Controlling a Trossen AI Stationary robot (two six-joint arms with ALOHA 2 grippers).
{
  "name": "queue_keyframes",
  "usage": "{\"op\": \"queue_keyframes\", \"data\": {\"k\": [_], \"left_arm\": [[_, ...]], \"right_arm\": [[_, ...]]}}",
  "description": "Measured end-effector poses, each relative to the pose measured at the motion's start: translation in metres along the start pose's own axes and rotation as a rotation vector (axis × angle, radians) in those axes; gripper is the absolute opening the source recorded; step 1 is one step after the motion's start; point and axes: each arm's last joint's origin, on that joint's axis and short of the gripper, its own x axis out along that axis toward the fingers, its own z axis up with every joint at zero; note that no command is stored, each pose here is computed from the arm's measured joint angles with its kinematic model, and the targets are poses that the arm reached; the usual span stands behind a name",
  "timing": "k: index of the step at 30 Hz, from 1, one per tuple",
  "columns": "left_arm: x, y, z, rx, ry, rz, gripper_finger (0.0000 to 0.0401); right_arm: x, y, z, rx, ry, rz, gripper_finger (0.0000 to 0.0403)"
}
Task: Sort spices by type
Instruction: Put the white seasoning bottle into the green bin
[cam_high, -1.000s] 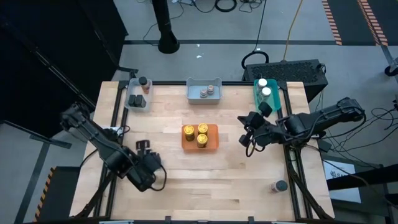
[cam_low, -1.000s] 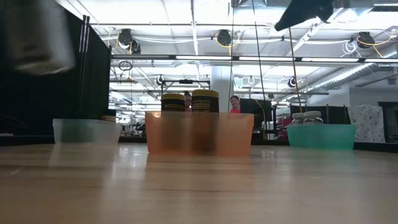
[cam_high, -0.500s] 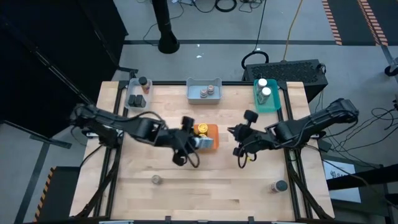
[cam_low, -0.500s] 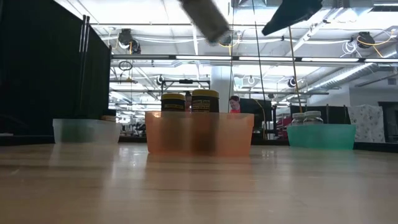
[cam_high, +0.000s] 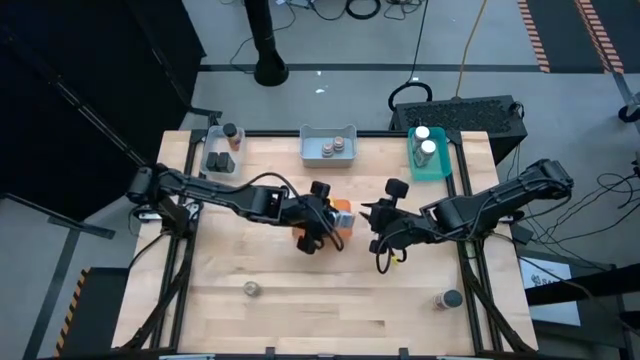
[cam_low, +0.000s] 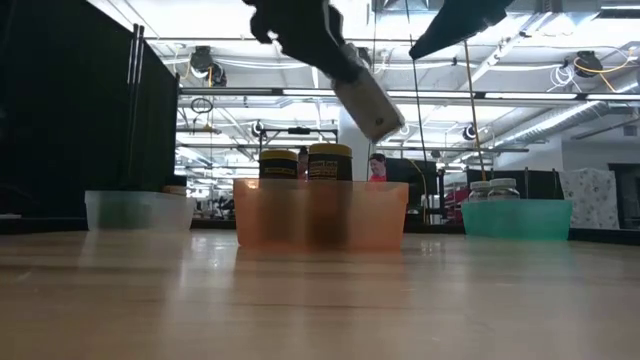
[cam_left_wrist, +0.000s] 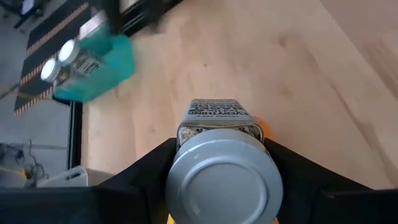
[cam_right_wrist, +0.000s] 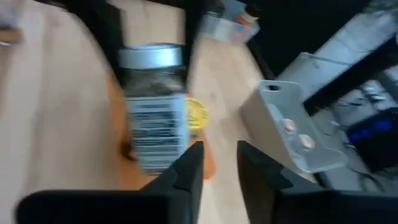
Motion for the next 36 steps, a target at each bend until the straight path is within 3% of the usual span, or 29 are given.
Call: {"op": "queue_keyframes", "data": {"k": [8,12,16,30,33,36], "left_arm": [[-0.002,0.006,0.008,-0.039,-0.098,0.057,0.0207],[-0.002,0.008,0.01,-0.023,-0.124,0.072,0.0207],[-0.003,0.008,0.012,-0.029,-0.143,0.079,0.0207],[-0.009,-0.007,0.028,-0.068,-0.241,0.066,0.0207],[-0.01,-0.009,0.029,-0.068,-0.25,0.066,0.0207],[-0.011,-0.01,0.03,-0.073,-0.256,0.068,0.0207]], "right_arm": [[0.002,0.007,0.004,0.037,-0.015,0.164,0.0208],[0.002,0.007,0.005,0.062,-0.014,0.162,0.0264],[0.002,0.006,0.004,0.079,-0.01,0.159,0.0293],[0.004,0.008,0.003,0.03,-0.004,0.162,0.0282],[0.004,0.01,0.002,0.024,0.005,0.168,0.025],[0.003,0.011,0.001,0.028,0.01,0.172,0.0186]]}}
